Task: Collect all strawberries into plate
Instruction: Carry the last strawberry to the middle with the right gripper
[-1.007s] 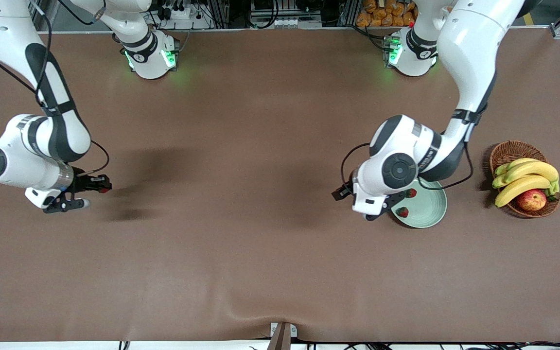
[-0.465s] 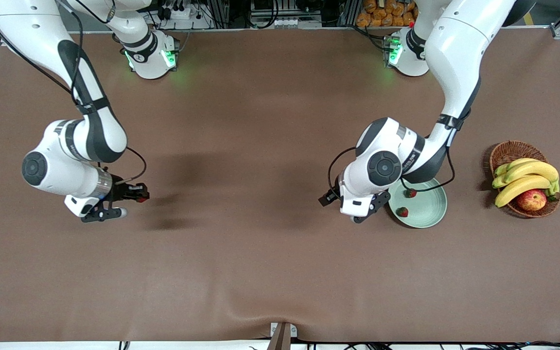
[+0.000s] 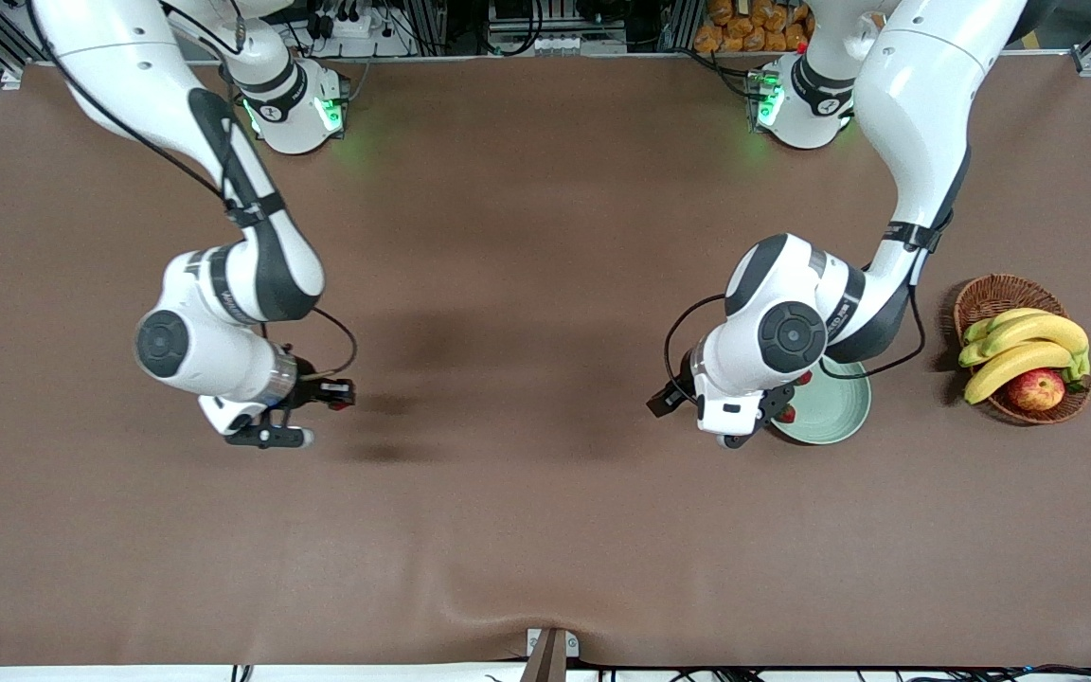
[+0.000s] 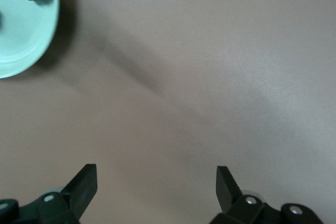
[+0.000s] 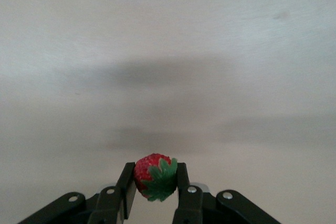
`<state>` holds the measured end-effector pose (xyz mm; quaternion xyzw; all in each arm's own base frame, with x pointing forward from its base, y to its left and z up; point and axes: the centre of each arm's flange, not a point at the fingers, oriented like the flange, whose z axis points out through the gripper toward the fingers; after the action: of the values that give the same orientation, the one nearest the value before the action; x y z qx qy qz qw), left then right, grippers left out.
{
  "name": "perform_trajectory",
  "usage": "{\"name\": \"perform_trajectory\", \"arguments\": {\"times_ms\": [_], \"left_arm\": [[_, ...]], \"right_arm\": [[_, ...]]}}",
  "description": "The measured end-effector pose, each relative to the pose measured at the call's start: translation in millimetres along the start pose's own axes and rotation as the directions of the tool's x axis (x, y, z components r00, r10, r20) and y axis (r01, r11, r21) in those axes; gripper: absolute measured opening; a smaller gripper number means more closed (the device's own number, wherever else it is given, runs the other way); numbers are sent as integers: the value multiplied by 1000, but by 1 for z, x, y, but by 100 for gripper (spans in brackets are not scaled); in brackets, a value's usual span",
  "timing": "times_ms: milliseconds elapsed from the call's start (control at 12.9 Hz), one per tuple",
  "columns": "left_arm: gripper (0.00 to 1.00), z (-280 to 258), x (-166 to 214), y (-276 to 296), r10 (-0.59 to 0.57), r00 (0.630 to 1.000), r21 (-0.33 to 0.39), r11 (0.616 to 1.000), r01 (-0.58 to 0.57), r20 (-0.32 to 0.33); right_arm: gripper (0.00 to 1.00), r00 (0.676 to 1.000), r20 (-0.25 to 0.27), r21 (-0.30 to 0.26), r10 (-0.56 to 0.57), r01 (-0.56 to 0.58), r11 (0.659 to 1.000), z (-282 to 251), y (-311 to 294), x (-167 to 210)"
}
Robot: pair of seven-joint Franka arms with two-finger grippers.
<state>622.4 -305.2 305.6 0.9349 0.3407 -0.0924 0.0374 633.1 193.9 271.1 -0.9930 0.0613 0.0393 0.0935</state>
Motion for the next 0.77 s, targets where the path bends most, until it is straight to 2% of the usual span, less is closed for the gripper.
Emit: {"name": "perform_trajectory", "arguments": {"times_ms": [310,542,775], "left_arm": [[100,-2,-2,-1,2,1000,9,1000,-2,2],[100,-5,1,-5,-5,1000,20,1000,5,5],[100,-10,11,-13,-18,1000,41,999,18,12]], "right_arm": [[36,989,-42,21,139,-138,990,26,-83,-8],[36,975,-84,65,206,-201,977,55,-131,-18],[36,960,-101,120,260,-248,961,83,-168,-34]]}}
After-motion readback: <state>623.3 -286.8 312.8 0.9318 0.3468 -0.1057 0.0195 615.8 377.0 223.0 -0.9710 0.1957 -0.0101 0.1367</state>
